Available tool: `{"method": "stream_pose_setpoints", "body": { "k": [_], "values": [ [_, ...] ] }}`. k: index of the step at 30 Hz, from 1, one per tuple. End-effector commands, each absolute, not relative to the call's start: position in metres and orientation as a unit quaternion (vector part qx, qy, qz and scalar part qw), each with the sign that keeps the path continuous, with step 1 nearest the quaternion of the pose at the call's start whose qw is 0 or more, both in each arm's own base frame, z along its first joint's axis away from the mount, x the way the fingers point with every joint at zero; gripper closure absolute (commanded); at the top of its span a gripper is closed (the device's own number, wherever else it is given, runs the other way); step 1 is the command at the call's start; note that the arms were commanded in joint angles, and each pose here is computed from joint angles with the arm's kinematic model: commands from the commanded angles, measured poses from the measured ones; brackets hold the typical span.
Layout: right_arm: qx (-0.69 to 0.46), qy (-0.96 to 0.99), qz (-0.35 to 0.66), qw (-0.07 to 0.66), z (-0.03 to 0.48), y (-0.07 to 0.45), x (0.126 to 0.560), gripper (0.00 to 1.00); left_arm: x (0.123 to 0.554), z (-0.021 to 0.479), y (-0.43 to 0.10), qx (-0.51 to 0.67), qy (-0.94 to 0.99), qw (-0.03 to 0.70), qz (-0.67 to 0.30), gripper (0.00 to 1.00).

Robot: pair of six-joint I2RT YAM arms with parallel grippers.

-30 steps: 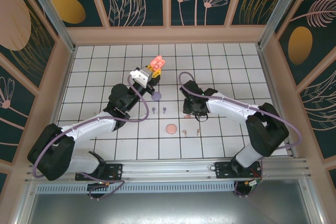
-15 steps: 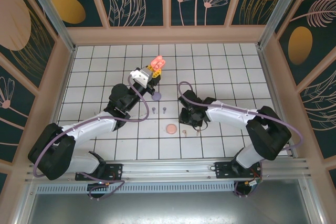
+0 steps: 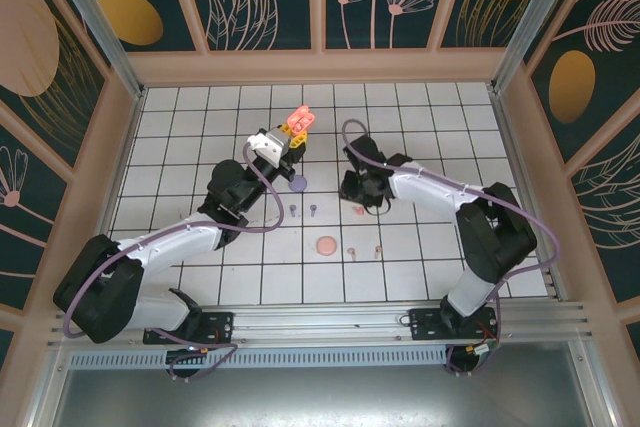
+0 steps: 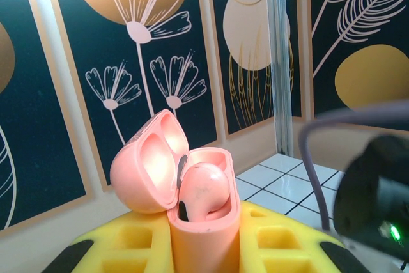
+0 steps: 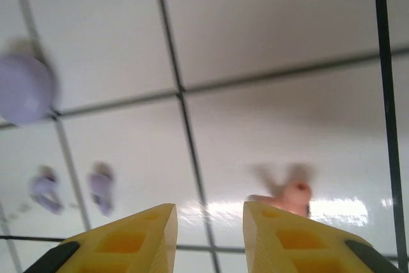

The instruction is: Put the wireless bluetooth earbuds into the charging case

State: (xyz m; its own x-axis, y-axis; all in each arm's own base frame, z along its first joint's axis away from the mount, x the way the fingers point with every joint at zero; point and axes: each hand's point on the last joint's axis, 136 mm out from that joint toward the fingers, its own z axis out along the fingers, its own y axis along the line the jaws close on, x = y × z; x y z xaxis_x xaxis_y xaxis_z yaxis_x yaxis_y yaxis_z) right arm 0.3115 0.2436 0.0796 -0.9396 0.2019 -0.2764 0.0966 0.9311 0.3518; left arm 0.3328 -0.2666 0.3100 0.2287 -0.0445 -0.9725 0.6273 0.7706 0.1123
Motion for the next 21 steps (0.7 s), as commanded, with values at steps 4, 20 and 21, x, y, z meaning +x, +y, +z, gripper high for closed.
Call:
{"method": "stream_pose_setpoints", "body": {
  "k": [4, 20, 21],
  "values": [
    [0.088, 0.976, 0.130, 0.150, 0.070, 0.228, 0.301, 0.66, 0.328, 0.322, -0.269, 0.250, 0.559, 0.753, -0.239, 1.00],
    [0.049, 0.981, 0.076, 0.169, 0.049, 0.233, 0.326, 0.59, 0.330, 0.317, -0.272, 0.248, 0.563, 0.749, -0.248, 1.00],
    [0.045, 0.983, 0.072, 0.164, 0.046, 0.234, 0.328, 0.60, 0.329, 0.317, -0.272, 0.247, 0.563, 0.748, -0.248, 1.00]
  ]
}}
